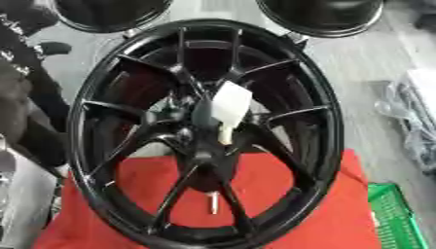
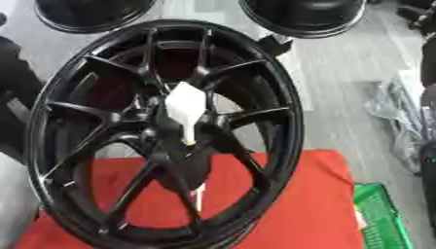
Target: Pull the pin out of the wheel hub.
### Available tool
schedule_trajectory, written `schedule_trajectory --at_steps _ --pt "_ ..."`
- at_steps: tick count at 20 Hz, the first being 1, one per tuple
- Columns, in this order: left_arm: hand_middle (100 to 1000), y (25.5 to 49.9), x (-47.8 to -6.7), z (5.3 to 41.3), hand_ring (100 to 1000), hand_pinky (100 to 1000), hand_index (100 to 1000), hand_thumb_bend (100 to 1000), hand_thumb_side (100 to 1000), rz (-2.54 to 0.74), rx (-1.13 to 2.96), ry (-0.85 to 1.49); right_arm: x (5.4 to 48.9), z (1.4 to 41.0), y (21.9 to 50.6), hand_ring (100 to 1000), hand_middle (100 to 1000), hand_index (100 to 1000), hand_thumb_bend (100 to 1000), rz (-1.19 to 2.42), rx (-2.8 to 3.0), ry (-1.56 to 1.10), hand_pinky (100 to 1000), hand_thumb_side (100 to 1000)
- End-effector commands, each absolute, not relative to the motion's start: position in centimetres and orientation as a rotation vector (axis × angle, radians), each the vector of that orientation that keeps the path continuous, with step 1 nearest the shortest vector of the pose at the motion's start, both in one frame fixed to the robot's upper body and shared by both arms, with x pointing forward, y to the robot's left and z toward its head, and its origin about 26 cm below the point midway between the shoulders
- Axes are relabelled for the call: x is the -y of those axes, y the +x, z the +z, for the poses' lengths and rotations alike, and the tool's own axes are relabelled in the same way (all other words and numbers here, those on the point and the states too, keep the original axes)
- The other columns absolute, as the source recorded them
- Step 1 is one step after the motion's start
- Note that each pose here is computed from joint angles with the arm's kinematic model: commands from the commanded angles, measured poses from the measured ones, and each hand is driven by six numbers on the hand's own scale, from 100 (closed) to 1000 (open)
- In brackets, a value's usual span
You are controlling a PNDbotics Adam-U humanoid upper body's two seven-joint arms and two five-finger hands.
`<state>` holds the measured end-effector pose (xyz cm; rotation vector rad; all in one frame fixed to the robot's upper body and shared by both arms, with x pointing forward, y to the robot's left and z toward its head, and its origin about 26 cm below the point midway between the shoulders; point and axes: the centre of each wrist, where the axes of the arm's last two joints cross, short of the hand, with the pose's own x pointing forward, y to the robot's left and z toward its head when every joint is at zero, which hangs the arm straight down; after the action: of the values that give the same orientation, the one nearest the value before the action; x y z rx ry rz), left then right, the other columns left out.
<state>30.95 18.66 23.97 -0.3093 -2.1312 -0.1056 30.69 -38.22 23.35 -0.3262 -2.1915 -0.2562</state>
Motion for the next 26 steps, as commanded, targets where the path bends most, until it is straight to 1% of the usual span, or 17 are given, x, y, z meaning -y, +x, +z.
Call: schedule_trajectory --at_steps 1,11,19,22,26 --pt "599 30.6 -19.0 24.9 769 616 684 100 684 -0.126 2.171 -0.297 38.5 24.4 30.5 685 670 759 100 -0.222 2.221 -0.353 742 615" --pt "599 30.6 -18.9 24.9 770 615 684 100 686 -0.126 2.167 -0.302 38.5 24.5 30.5 686 672 759 100 -0.221 2.223 -0.355 742 614" --pt "599 30.6 -19.0 24.7 771 615 684 100 688 -0.118 2.151 -0.321 37.9 26.4 30.5 694 678 760 100 -0.194 2.292 -0.323 745 600" --pt "599 30.6 -19.2 24.4 771 615 684 100 690 -0.125 2.141 -0.306 37.1 27.9 30.2 697 680 763 100 -0.106 2.356 -0.294 748 574" --pt "599 30.6 -19.5 24.2 772 615 683 100 692 -0.13 2.136 -0.285 35.9 29.4 29.5 704 684 767 100 0.103 2.409 -0.285 754 530"
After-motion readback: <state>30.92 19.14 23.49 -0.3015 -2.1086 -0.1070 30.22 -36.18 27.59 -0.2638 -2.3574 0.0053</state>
